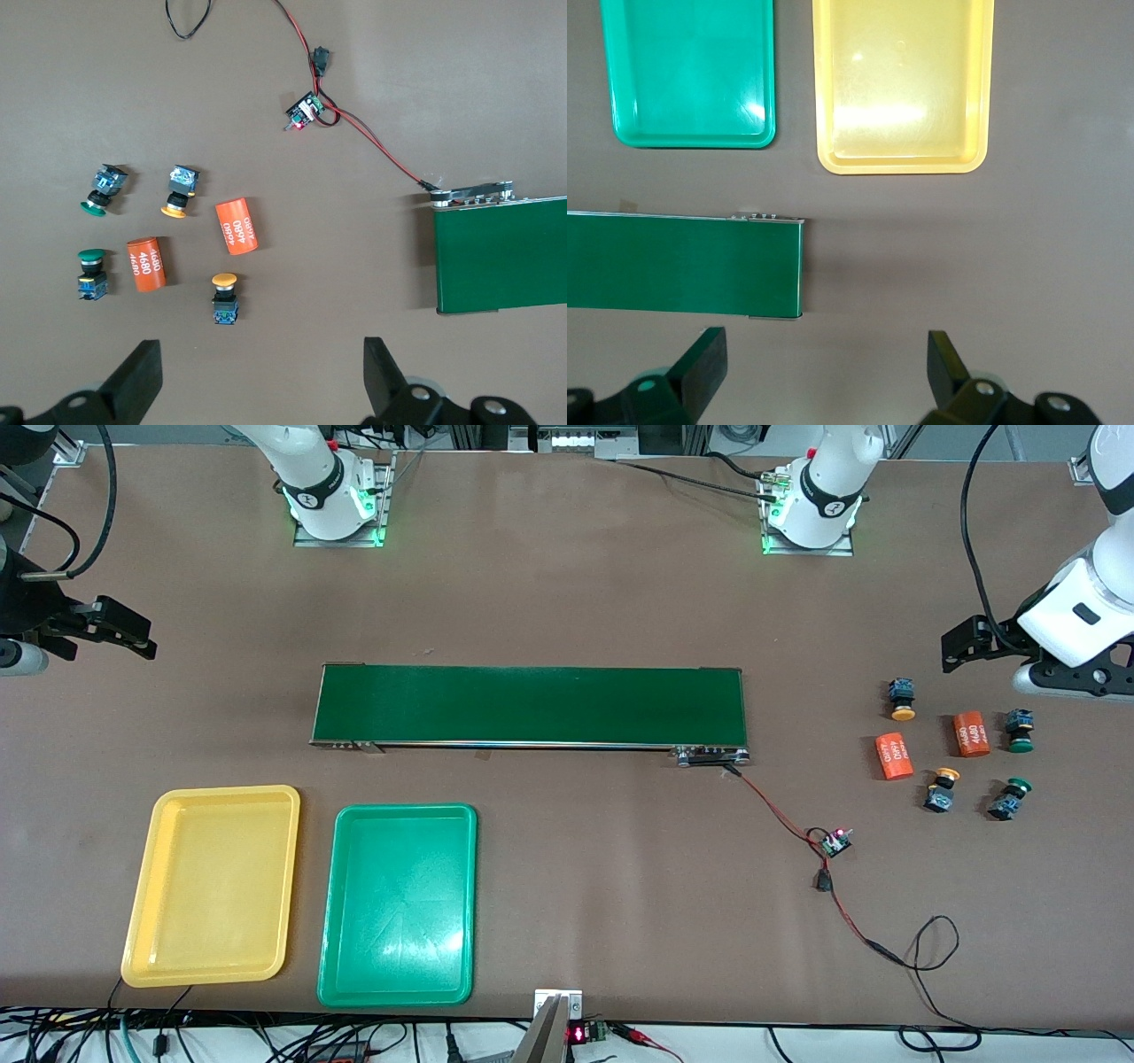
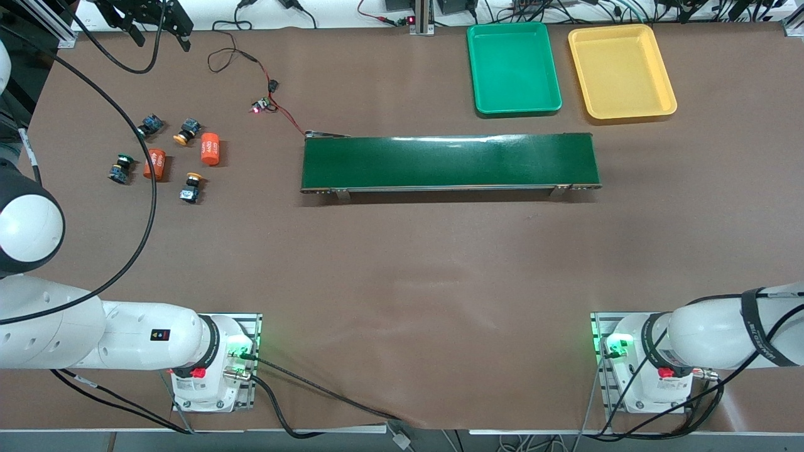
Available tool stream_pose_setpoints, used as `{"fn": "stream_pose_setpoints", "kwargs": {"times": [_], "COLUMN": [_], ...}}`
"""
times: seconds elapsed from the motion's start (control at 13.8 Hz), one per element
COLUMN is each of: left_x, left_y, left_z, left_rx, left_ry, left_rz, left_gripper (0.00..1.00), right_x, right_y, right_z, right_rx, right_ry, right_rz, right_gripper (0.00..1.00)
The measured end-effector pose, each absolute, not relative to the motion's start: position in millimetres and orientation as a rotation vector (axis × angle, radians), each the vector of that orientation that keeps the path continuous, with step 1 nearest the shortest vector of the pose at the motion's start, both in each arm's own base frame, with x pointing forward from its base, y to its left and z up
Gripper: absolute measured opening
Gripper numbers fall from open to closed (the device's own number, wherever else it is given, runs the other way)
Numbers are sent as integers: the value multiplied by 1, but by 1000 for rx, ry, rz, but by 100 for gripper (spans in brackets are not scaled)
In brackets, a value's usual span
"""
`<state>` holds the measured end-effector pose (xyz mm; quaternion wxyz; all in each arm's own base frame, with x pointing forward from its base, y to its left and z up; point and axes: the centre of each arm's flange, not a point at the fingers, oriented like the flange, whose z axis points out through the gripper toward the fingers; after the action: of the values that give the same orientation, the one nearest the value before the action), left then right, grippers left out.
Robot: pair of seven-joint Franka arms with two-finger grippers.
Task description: Sort buttons by color to trays
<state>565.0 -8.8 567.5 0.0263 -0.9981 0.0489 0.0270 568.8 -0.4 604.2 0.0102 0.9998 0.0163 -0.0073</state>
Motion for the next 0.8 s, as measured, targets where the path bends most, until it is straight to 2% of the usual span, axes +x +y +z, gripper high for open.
{"fn": "stream_pose_setpoints", "kwargs": {"times": [0.8], "left_x": [569], "left_y": [-7], "left_z": [559], "left_rx": [-3083], "left_ry": [145], "left_rz": [151], "left_gripper": [100], "right_x": [569], "right_y": [0], "right_z": [604], "right_rx": [3121], "right_ry": [51], "right_rz": [-22], "right_gripper": [100]}}
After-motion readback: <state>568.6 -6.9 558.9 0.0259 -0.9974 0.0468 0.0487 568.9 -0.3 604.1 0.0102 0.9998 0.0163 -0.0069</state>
